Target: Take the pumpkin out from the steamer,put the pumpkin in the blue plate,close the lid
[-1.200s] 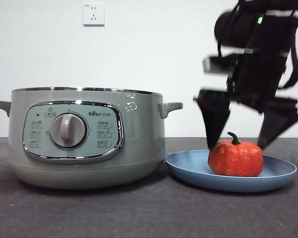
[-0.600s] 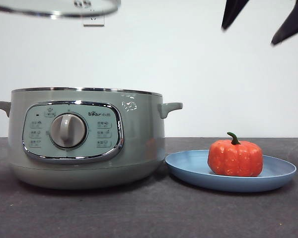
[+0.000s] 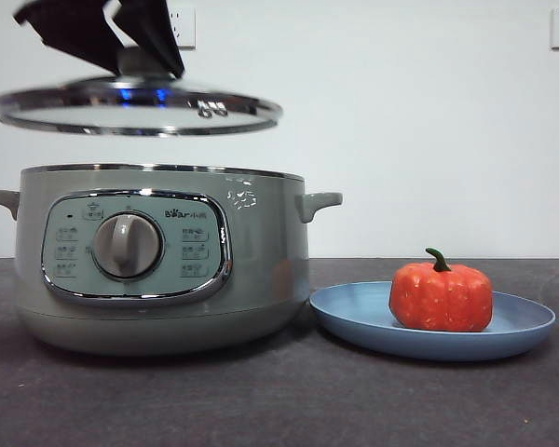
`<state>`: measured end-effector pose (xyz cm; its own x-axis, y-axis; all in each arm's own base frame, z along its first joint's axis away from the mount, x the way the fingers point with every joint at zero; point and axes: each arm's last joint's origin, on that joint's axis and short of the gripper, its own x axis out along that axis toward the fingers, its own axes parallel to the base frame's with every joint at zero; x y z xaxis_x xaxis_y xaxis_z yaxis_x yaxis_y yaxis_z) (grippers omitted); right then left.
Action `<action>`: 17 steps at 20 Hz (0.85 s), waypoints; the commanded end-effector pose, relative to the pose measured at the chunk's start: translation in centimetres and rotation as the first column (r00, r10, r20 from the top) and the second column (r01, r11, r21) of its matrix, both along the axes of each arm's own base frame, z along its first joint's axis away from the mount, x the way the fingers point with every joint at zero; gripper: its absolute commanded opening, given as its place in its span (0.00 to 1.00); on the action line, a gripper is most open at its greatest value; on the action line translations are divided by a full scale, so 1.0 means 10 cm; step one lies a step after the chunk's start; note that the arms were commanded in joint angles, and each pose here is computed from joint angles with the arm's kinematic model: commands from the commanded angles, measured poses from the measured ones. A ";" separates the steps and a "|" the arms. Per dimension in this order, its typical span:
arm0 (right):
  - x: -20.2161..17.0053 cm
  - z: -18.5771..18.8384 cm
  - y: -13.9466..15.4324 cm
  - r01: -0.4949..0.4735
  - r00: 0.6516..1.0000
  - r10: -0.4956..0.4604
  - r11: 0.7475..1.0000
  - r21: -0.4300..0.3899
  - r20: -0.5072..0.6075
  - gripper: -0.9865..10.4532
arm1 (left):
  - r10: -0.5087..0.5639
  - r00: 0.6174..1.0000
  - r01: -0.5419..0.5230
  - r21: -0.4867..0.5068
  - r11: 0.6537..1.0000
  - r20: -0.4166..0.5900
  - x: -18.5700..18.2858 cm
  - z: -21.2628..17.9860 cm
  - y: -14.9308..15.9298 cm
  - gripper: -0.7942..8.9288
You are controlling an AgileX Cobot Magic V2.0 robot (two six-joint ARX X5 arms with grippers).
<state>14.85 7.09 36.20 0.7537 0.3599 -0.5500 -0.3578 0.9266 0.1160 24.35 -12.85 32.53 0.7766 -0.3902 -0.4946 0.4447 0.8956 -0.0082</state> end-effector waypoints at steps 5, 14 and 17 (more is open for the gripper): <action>-0.01 -0.03 0.00 0.005 1.000 -0.005 1.000 -0.001 -0.018 0.55 | -0.009 1.000 0.009 -0.013 1.000 -0.003 0.15 -0.11 -0.12 0.07; -0.01 -0.03 0.00 0.008 1.000 -0.008 1.000 -0.003 -0.017 0.55 | -0.036 0.993 0.040 0.031 0.999 -0.112 0.23 -0.35 -0.22 0.07; -0.01 -0.03 0.00 0.008 1.000 -0.008 1.000 -0.003 -0.017 0.55 | -0.034 0.990 0.041 0.048 0.998 -0.138 0.22 -0.38 -0.21 0.08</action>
